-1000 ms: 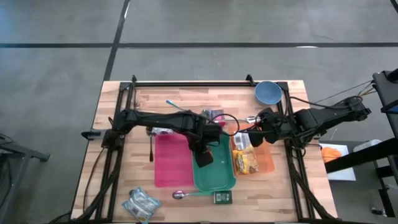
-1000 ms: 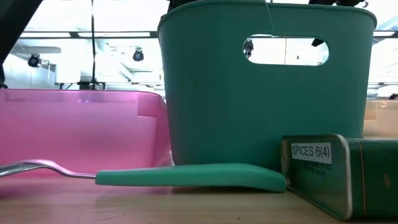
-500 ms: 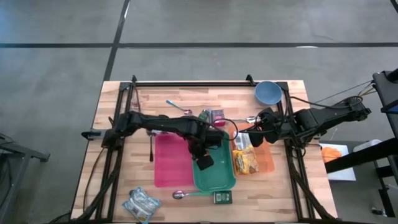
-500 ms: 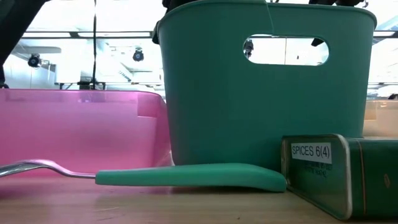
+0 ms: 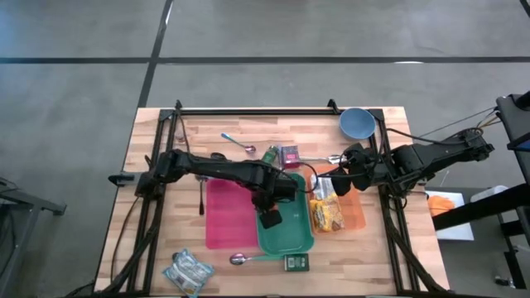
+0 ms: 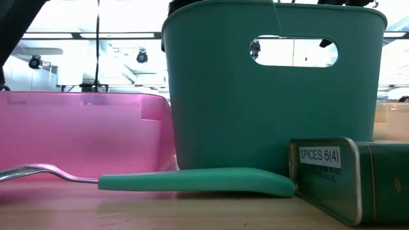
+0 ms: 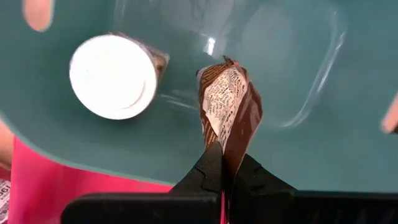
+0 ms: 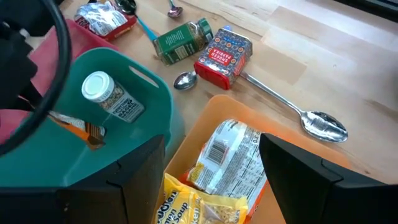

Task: Pick & Place Food Item
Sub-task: Put the orange seasoning pack into the green bin, then put the blue and purple spoon into the pink bin

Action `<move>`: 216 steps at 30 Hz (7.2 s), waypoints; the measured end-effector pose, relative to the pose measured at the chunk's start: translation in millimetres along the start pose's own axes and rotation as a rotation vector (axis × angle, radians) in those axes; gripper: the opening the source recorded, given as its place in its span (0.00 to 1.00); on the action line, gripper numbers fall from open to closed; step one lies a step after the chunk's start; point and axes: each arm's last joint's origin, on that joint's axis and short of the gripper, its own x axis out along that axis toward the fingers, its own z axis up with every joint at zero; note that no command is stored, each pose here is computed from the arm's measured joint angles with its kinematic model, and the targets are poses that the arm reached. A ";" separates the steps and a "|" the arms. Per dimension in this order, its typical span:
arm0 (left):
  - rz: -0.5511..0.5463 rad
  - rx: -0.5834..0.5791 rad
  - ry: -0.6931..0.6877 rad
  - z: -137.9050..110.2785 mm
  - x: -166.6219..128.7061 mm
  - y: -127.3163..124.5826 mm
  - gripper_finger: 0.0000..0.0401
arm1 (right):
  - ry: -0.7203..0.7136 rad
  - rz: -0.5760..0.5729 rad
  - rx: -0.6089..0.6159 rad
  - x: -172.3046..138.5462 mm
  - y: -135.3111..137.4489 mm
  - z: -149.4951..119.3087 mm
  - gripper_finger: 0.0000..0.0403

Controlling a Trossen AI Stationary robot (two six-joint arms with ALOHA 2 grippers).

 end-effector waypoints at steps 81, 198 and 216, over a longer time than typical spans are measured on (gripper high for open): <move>-0.020 0.115 -0.227 -49.7 -108.3 22.8 0.38 | 0.013 0.004 -0.046 0.1 0.1 -0.6 0.64; 0.099 0.364 0.074 13.8 82.1 290.9 0.52 | 0.065 0.151 0.123 -12.8 16.1 -18.1 0.64; 0.021 0.311 0.100 10.1 86.9 284.8 0.18 | 0.064 0.155 0.120 -12.9 16.4 -17.9 0.64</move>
